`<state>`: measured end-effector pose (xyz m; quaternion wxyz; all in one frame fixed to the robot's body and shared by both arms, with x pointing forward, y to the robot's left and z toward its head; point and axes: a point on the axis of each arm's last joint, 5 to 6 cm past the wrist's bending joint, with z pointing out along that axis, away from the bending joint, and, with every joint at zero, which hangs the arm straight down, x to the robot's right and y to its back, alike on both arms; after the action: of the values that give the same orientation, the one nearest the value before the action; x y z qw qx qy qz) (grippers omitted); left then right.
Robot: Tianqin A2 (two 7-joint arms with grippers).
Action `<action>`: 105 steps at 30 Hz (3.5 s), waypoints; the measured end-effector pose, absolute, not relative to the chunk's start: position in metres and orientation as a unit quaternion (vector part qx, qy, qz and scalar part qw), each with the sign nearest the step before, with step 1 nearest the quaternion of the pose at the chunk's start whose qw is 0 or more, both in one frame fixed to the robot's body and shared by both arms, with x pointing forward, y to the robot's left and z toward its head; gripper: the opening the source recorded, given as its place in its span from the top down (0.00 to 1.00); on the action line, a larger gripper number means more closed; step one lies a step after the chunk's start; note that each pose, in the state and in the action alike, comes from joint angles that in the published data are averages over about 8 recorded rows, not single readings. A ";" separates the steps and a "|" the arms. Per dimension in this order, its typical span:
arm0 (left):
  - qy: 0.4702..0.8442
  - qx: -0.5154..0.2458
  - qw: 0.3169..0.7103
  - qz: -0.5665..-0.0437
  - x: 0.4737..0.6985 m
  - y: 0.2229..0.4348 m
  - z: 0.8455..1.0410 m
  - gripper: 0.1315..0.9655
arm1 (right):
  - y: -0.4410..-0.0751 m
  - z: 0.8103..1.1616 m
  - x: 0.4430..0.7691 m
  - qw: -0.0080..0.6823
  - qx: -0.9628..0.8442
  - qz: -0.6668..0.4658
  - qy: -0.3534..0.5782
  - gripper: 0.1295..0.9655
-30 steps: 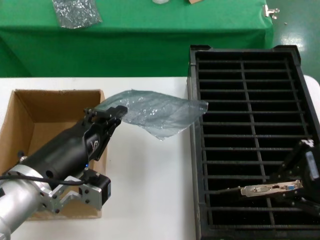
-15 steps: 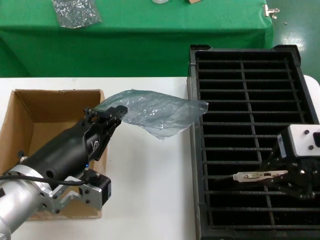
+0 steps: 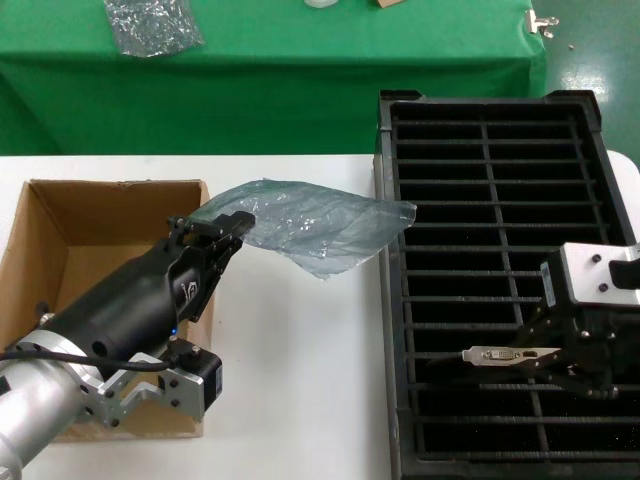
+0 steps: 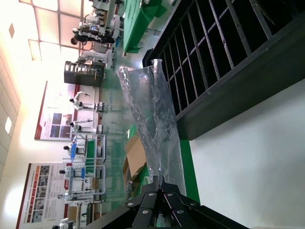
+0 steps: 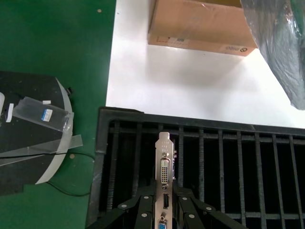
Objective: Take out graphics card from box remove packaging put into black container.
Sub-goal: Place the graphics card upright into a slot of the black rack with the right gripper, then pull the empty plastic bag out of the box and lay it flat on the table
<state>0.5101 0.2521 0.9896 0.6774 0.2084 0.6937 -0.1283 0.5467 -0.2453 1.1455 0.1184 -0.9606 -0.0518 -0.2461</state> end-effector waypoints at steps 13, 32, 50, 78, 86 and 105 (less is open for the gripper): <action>0.694 0.208 0.677 -0.128 0.510 0.252 0.990 0.99 | -0.246 1.145 0.558 0.109 -0.965 -0.237 -0.041 0.93; 0.694 0.208 0.677 -0.128 0.510 0.252 0.990 0.99 | -0.235 1.141 0.573 0.084 -0.968 -0.226 -0.072 0.93; 0.694 0.208 0.677 -0.128 0.510 0.252 0.990 0.99 | -0.235 1.141 0.573 0.084 -0.968 -0.225 -0.072 0.74; 0.700 0.190 0.671 -0.153 0.509 0.245 0.994 0.99 | -0.278 1.130 0.524 0.131 -0.959 -0.250 -0.043 0.15; 0.733 0.072 0.622 -0.266 0.509 0.216 1.010 0.99 | -0.314 1.131 0.499 0.147 -0.956 -0.252 -0.043 0.05; 0.738 -0.329 0.421 -0.412 0.547 0.220 0.961 0.99 | -0.321 1.131 0.495 0.149 -0.955 -0.251 -0.044 0.00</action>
<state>0.5468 0.2199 0.9608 0.4211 -0.3294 0.7380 -0.4117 0.4949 -0.3210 1.1312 0.1493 -0.9553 -0.0441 -0.2512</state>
